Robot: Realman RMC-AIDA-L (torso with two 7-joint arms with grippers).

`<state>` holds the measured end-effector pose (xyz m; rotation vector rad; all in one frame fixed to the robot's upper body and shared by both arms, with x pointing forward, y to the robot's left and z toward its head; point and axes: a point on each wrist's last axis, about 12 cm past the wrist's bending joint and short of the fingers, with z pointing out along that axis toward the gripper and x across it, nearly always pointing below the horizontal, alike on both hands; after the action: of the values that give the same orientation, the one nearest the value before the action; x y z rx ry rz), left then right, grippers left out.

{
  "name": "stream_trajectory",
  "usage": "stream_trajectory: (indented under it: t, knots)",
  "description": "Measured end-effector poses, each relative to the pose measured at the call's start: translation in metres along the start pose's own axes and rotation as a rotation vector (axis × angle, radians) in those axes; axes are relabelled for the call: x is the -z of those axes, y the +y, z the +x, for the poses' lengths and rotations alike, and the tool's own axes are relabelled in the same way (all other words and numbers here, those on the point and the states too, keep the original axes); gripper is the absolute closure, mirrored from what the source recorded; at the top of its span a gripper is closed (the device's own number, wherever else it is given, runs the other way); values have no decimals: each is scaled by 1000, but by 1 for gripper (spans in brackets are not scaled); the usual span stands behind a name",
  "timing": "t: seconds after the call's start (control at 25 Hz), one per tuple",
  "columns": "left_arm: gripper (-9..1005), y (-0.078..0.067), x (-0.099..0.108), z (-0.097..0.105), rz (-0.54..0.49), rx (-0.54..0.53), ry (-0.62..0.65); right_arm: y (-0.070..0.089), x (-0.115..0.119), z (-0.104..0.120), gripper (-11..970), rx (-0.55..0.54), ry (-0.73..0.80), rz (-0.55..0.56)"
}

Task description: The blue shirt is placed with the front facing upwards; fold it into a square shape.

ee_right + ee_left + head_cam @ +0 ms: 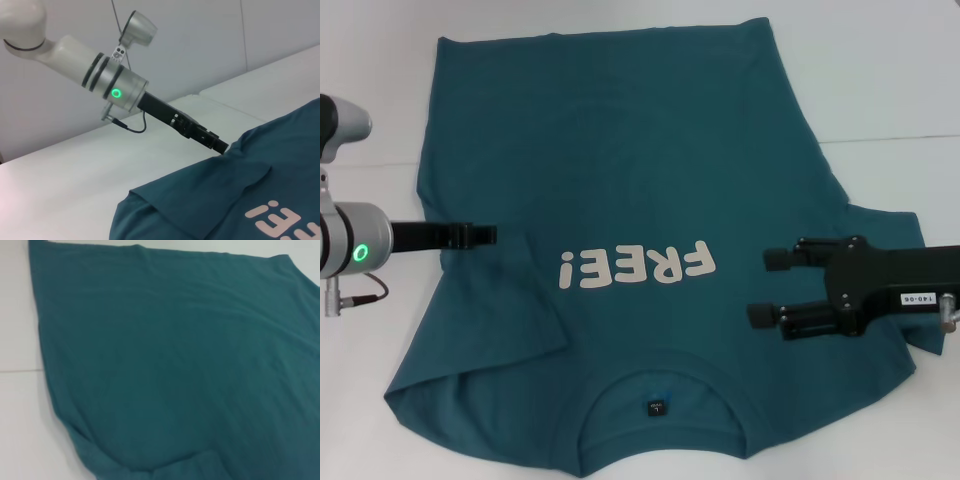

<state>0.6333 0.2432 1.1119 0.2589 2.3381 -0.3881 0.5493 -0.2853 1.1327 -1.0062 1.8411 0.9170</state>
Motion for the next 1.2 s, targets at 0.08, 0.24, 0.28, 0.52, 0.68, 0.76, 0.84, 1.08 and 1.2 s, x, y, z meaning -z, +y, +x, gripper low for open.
stream_trajectory:
  t: [0.08,0.24,0.28,0.52,0.68,0.76,0.84,1.08,1.2]
  knots:
    - [320,2,7,-3,-5,-14,-17,-1,2,0,40,-6,-9,9]
    - [316,-3,28,-9,50,-53,-90,-9,20,-5,40,-67,-49,80]
    - [314,-8,34,-11,95,-77,-118,-11,25,-7,40,-91,-58,101]
    - [308,-27,63,-2,397,-287,-324,-23,60,-23,41,-296,-102,212]
    - [234,-23,57,20,497,-303,-360,-34,86,-27,42,-526,-90,321]
    - [162,-20,51,34,526,-314,-357,-38,97,-25,42,-656,-57,366]
    - [120,-20,46,43,540,-337,-352,-38,105,-23,43,-748,-5,403]
    - [90,-20,38,54,550,-340,-338,-29,117,3,45,-943,45,422]
    - [91,-20,35,58,547,-344,-336,-26,126,22,48,-1033,32,443]
